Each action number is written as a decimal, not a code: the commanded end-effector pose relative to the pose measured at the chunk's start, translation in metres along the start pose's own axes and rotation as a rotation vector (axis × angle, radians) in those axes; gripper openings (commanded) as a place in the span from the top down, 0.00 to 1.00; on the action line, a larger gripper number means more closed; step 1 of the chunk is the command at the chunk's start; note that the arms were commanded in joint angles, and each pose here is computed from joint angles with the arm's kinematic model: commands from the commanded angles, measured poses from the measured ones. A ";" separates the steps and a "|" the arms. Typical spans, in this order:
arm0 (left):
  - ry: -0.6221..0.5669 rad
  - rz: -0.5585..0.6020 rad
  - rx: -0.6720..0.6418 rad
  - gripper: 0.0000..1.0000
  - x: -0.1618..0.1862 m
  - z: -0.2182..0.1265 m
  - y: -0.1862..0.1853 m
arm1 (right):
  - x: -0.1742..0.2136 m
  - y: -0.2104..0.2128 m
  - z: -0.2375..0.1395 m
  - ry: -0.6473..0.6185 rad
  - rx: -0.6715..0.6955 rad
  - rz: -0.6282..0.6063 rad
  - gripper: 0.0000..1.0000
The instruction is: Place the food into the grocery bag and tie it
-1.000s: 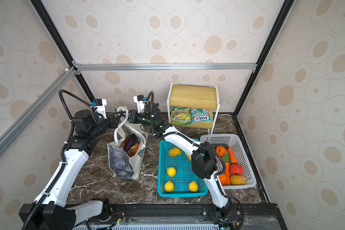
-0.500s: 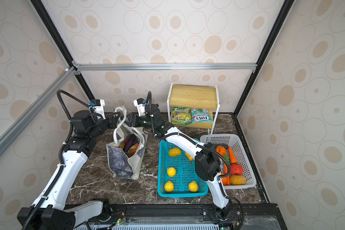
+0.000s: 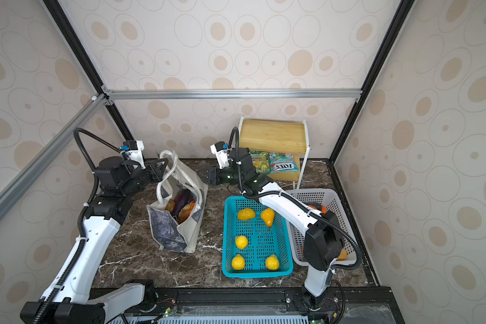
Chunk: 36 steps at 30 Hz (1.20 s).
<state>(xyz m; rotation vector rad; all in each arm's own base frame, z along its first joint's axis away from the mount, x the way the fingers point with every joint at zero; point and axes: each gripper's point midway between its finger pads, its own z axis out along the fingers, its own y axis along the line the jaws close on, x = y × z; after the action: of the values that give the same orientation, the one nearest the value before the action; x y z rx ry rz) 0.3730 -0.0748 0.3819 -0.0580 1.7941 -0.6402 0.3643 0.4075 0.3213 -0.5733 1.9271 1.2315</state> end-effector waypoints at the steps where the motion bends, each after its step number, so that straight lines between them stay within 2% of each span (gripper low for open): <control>1: -0.094 0.009 0.125 1.00 -0.029 -0.016 -0.032 | 0.005 0.025 -0.002 -0.004 -0.101 -0.063 0.57; 5: -0.121 0.005 0.184 1.00 -0.037 -0.025 -0.047 | -0.006 0.009 0.003 -0.061 -0.037 -0.086 0.56; 9: -0.124 0.010 0.194 1.00 -0.036 -0.029 -0.048 | -0.016 -0.010 0.030 -0.032 0.014 -0.099 0.60; 16: -0.121 0.015 0.185 1.00 -0.025 -0.027 -0.041 | -0.008 -0.015 0.072 0.024 -0.087 -0.101 0.67; 18: -0.115 0.011 0.170 1.00 -0.019 -0.024 -0.036 | -0.006 -0.005 0.076 0.036 -0.160 -0.105 0.68; 23: -0.088 0.006 0.120 1.00 0.000 -0.014 -0.017 | 0.004 0.029 0.065 0.035 -0.337 -0.159 0.66; 27: -0.082 -0.010 0.093 1.00 0.011 -0.009 -0.006 | 0.014 0.049 0.041 0.031 -0.436 -0.186 0.64; 33: -0.109 0.002 0.071 1.00 0.004 -0.014 -0.005 | 0.028 0.058 0.009 0.029 -0.428 -0.218 0.63; 36: -0.132 -0.005 0.051 1.00 0.000 -0.015 -0.002 | 0.030 0.069 -0.001 0.026 -0.477 -0.205 0.63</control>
<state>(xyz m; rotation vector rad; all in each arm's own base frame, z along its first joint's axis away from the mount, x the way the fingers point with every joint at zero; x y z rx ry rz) 0.3615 -0.0771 0.3630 -0.0715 1.7317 -0.7031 0.3208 0.4421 0.2987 -0.9303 1.7094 1.5036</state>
